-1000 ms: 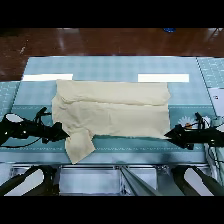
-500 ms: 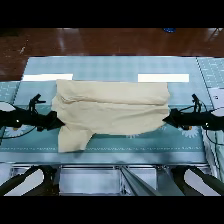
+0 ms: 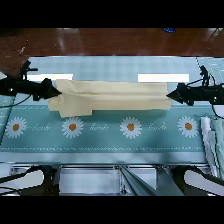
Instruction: Fold the shirts.
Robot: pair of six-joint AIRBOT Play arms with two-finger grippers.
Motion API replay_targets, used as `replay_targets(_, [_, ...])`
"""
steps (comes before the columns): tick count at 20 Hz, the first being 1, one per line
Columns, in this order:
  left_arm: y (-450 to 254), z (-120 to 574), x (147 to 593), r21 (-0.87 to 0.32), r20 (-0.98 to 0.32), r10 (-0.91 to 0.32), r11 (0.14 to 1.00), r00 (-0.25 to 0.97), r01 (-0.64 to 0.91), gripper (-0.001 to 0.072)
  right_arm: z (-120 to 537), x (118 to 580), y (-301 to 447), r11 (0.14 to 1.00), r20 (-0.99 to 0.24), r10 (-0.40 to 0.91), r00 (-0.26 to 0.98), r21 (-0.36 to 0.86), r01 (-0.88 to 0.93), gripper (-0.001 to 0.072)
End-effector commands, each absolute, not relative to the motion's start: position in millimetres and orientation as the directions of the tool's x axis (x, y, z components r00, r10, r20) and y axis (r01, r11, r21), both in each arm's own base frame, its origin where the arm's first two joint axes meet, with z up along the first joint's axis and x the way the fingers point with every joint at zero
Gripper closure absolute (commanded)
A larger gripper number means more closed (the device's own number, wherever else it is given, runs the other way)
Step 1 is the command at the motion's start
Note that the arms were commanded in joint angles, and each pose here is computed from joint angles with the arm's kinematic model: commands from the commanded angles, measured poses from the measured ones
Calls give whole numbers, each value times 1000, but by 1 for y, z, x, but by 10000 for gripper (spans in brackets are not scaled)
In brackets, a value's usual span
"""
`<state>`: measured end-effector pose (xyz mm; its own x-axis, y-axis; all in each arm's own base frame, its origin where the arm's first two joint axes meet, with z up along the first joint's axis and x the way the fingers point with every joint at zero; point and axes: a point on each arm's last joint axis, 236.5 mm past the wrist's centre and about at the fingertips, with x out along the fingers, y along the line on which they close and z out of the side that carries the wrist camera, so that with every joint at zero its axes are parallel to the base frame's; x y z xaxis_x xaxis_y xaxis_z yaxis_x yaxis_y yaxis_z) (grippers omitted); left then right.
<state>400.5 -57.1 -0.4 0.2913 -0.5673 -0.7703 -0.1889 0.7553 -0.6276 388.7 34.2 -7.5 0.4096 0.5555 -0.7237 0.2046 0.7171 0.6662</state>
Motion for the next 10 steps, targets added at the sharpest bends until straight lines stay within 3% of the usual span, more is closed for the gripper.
replay_targets(1, [-70,-6,455,-639,-761,-582,749,288,-176,680,-14,425,28,698,-703,579,412,689,196,693])
replay_targets(10, [-74,-49,518,-649,-758,-606,733,241,-201,680,-48,471,15,676,-692,582,427,704,220,693])
